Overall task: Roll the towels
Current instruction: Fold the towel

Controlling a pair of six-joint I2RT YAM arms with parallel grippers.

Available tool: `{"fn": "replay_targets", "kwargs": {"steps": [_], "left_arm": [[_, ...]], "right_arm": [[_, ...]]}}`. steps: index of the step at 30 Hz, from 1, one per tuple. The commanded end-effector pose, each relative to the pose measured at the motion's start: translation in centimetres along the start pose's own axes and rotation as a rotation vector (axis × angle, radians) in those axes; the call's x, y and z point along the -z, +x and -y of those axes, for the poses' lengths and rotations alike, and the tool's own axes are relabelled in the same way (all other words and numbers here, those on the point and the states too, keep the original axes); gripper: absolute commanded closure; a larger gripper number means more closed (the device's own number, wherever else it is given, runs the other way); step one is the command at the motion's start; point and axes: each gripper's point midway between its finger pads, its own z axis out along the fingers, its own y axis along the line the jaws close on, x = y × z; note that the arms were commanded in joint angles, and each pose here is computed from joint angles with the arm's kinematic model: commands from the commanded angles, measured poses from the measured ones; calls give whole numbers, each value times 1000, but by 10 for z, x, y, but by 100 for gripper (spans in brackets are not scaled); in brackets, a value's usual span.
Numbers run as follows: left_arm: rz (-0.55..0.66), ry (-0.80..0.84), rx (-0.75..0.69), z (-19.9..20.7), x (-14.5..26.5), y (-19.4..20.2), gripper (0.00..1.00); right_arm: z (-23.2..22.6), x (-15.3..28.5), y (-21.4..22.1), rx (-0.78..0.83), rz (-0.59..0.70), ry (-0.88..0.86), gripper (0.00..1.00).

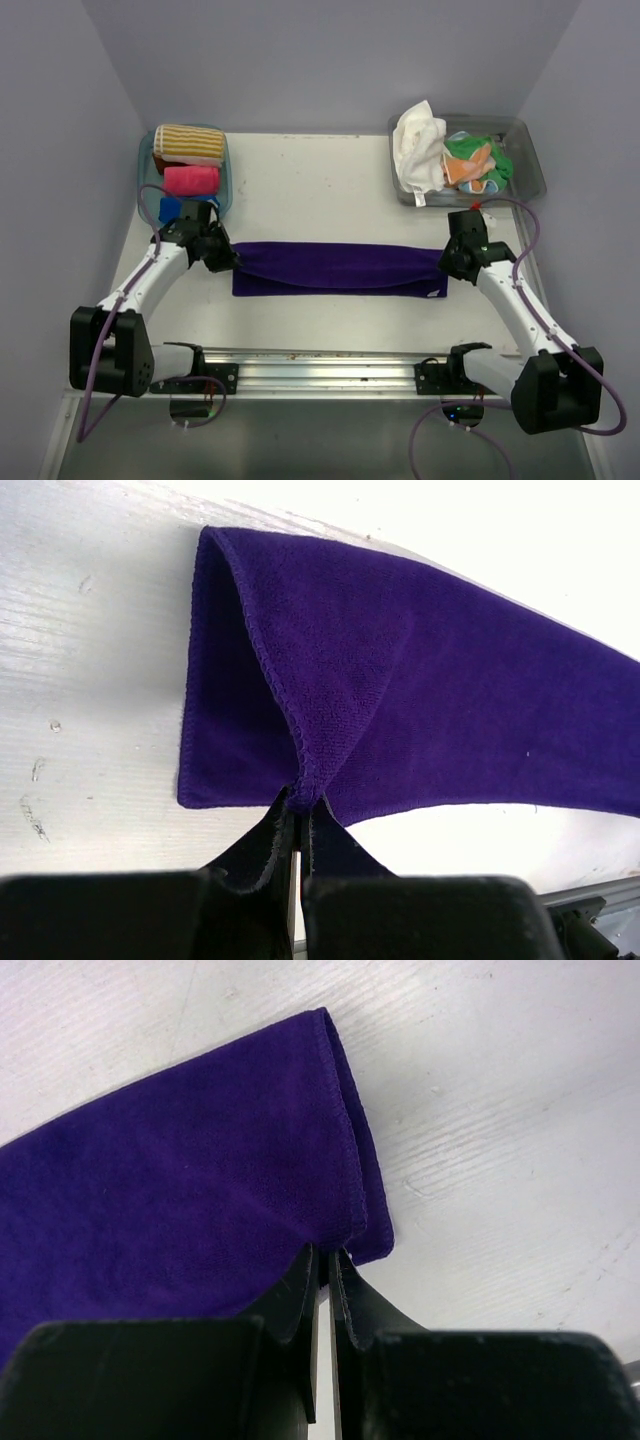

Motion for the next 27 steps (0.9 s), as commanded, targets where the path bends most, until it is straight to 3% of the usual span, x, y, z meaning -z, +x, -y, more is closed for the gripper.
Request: {"fn": "replay_targets", "kwargs": {"steps": [1,11,20,22,23,24,25,27], "left_arm": [[36,52,5,12,15,-7,100],[-24,-12,30,-16,-17,17,100],[-29,-45,31,-26,-21,22,98],[-39,-65,34,-30,-24,24,87],[-44,-80,38,-33,-24,24,76],[-39,-91,33,-34,-24,22,74],[-36,-93,32,-33,-23,20,72],[-10,-108,23,-32,-17,12,69]], "right_arm": [[11,1,8,-16,-5,34,100],[19,-9,17,-11,-31,84,100],[21,-13,20,-22,-39,104,98],[22,-11,18,-26,-37,110,83],[23,-9,16,-28,-28,115,65],[23,-6,14,-30,-20,115,56],[28,-4,13,-27,-14,134,51],[31,5,5,-29,17,143,49]]}}
